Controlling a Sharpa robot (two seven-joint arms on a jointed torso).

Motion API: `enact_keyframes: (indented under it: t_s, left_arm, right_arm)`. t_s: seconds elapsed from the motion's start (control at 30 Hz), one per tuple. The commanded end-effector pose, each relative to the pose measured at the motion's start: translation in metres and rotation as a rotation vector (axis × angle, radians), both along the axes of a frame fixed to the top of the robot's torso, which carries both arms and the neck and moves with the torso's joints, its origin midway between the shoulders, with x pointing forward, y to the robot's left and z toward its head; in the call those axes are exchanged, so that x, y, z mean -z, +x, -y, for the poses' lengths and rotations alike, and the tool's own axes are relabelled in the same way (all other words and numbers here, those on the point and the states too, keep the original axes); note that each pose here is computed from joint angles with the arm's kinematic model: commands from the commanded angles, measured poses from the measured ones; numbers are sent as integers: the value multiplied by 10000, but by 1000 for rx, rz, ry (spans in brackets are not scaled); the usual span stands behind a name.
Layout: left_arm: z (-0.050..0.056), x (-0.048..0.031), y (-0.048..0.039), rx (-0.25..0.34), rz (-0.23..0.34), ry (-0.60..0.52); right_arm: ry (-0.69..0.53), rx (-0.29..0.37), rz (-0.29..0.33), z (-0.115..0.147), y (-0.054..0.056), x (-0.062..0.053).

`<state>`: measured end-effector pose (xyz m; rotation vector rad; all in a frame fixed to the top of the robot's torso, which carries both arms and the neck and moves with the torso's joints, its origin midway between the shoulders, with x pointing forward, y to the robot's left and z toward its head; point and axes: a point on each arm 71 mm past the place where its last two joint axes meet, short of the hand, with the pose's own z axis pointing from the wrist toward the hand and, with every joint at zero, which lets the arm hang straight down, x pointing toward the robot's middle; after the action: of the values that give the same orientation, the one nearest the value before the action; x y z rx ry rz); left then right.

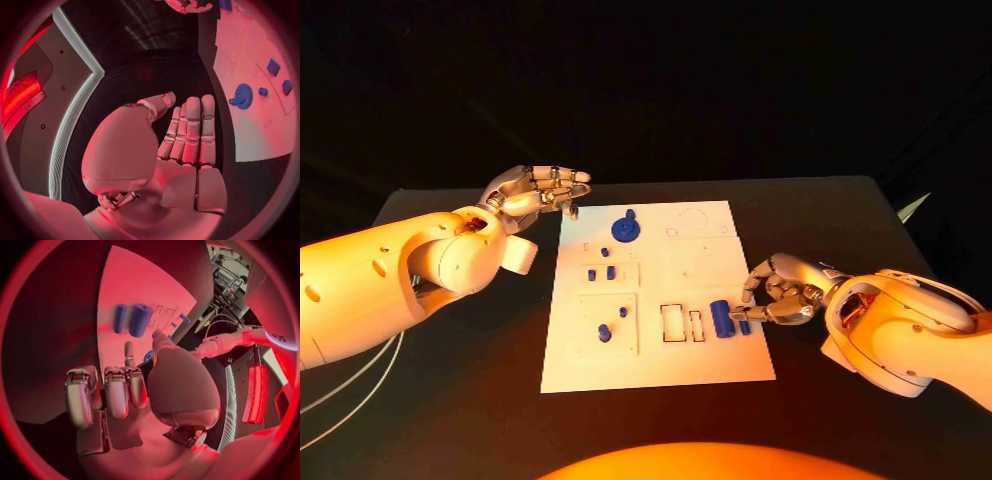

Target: Assemble the parts on the task board

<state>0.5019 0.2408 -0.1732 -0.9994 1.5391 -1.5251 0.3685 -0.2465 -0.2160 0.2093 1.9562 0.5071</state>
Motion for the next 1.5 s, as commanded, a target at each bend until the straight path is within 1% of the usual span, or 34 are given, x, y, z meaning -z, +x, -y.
enact_keyframes:
  t_s: [0.03,0.23,0.43,0.77,0.97,1.2,1.5]
  left_arm:
    - [25,-14,-9,17,7,-17]
    - [21,-15,-13,17,7,-16]
    - [23,-14,-14,19,5,-16]
    - [20,-12,-14,20,3,-15]
    - [21,-13,-17,23,3,-17]
    - [21,-14,-20,26,2,-18]
    - [13,-14,-23,26,1,-17]
  right_arm:
    - [-63,-7,-8,-23,-9,66]
    - [-69,-16,-14,-96,-19,137]
    - [-60,-31,-9,-190,-15,158]
    - [-73,-40,-13,-242,16,217]
    - [-95,-51,-14,-267,40,277]
    - [-113,-67,-13,-363,51,362]
    - [-112,-69,-11,-419,49,393]
